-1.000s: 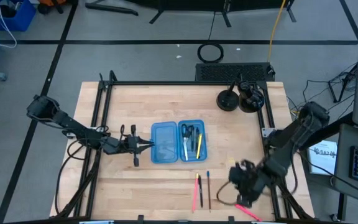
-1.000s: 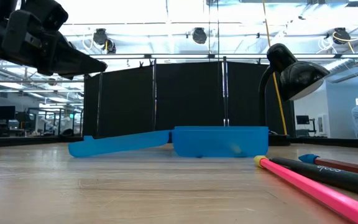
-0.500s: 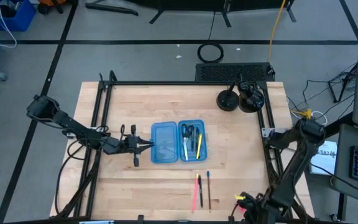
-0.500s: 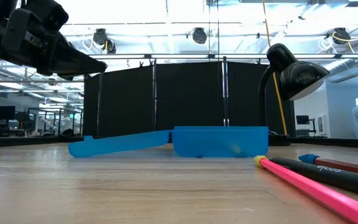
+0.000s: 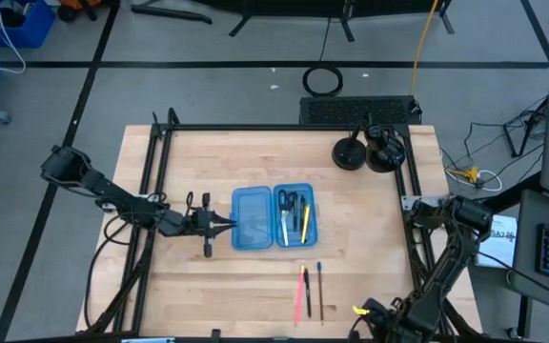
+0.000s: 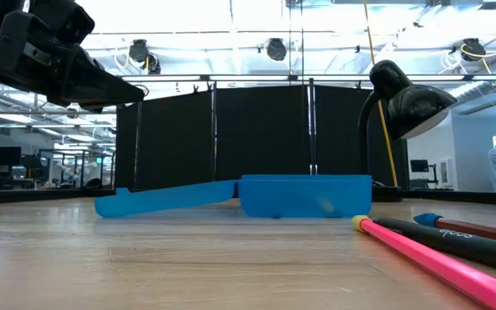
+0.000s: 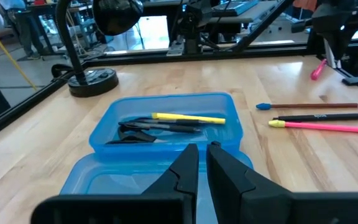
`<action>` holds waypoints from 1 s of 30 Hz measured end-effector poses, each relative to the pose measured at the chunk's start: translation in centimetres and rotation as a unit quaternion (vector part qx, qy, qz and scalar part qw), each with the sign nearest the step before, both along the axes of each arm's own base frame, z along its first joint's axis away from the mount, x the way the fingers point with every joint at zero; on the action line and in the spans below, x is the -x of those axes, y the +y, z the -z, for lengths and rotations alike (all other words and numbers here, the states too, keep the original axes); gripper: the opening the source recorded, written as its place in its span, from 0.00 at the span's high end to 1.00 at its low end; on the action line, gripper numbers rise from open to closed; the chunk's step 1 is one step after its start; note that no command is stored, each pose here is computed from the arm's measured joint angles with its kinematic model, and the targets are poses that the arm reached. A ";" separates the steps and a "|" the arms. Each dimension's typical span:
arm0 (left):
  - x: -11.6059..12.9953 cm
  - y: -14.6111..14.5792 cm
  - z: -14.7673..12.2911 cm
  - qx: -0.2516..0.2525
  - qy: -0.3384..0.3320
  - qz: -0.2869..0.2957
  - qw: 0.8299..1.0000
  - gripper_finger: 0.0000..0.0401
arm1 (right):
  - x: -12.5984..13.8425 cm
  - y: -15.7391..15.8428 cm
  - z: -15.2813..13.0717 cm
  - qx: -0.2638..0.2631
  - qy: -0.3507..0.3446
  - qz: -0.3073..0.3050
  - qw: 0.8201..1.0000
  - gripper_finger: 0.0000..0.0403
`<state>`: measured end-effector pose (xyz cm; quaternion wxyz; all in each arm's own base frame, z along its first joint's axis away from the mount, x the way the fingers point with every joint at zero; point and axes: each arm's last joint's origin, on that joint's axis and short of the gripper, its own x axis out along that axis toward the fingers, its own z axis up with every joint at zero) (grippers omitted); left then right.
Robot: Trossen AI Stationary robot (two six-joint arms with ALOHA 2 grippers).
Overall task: Pick & place school supplies into a supply box
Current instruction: Put the pink pen into the blue supply box
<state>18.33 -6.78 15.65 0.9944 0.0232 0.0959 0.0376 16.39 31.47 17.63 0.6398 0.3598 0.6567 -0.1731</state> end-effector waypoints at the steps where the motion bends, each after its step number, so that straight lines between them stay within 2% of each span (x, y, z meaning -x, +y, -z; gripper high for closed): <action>1: 0.0 0.0 0.0 0.000 0.000 0.000 1.000 0.91 | 0.0 0.0 0.0 -0.002 0.007 -0.002 1.000 0.98; 4: 0.0 0.0 0.0 -0.001 0.000 0.000 1.000 0.91 | 0.2 -0.1 0.0 -0.003 0.029 -0.009 1.000 0.92; 11: 0.0 0.0 0.1 -0.002 0.003 0.000 1.000 0.91 | 0.7 -0.9 0.2 0.038 0.051 -0.013 0.998 0.68; 14: 0.0 0.0 0.1 -0.002 0.003 0.000 1.000 0.91 | 0.7 -1.0 0.2 0.042 0.053 -0.013 0.998 0.63; 17: 0.0 0.0 0.1 -0.002 0.003 0.000 1.000 0.91 | 0.6 -0.8 0.5 0.039 0.051 -0.021 0.998 0.62; 25: 0.0 0.0 0.1 -0.001 0.003 0.000 1.000 0.91 | 0.2 -0.3 2.7 0.058 0.057 -0.050 0.995 0.69; 30: 0.0 0.0 0.1 0.001 0.003 -0.001 1.000 0.91 | 0.2 -0.1 3.6 0.057 0.087 -0.055 0.993 0.70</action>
